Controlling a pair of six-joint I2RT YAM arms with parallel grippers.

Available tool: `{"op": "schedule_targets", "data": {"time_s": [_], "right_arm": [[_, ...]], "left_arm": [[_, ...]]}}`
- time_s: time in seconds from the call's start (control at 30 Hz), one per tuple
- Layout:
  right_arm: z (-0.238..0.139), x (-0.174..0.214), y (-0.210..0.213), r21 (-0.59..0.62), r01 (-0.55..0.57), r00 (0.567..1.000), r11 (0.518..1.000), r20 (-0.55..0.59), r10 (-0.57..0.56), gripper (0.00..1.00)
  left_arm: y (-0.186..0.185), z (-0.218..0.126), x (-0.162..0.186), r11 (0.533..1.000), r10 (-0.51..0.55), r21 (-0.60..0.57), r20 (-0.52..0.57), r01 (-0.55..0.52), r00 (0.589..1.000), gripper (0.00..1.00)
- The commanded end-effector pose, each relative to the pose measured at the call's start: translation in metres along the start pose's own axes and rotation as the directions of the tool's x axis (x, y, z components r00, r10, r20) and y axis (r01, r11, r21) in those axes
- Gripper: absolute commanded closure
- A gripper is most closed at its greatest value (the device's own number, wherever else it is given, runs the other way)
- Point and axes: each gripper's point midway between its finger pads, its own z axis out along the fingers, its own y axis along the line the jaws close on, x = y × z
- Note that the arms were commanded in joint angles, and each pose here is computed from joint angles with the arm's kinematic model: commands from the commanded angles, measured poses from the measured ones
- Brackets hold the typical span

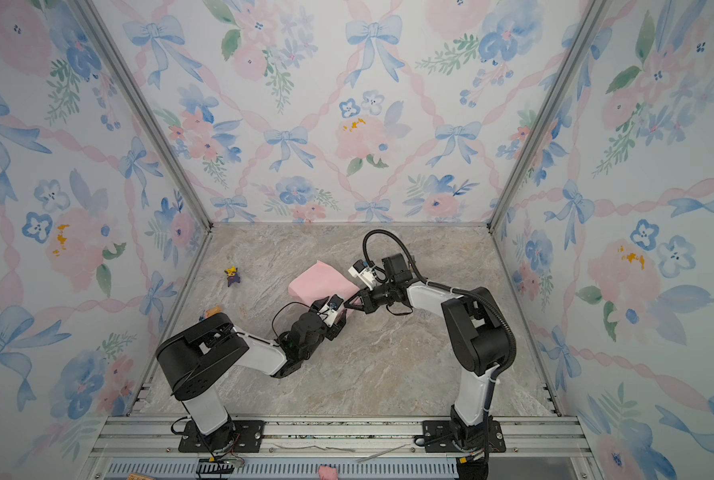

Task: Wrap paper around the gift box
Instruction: 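Move the right gripper to the box end beside the left gripper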

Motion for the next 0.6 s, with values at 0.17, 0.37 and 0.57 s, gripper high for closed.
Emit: {"op": "schedule_targets", "data": {"time_s": [0.17,0.37,0.57], "right_arm": [[0.010,0.008,-0.006,-0.015,-0.052,0.997,0.999,-0.060,0.051,1.00],[0.013,0.011,-0.014,0.014,-0.089,0.993,0.996,-0.079,0.090,1.00],[0.015,0.008,-0.021,0.036,-0.120,0.990,0.992,-0.066,0.122,0.98]], "left_arm": [[-0.007,-0.019,0.115,0.994,0.100,0.073,-0.359,-0.079,0.928,0.31],[-0.007,-0.019,0.115,0.994,0.100,0.073,-0.359,-0.079,0.928,0.31],[-0.007,-0.019,0.115,0.994,0.099,0.072,-0.358,-0.078,0.928,0.31]]}}
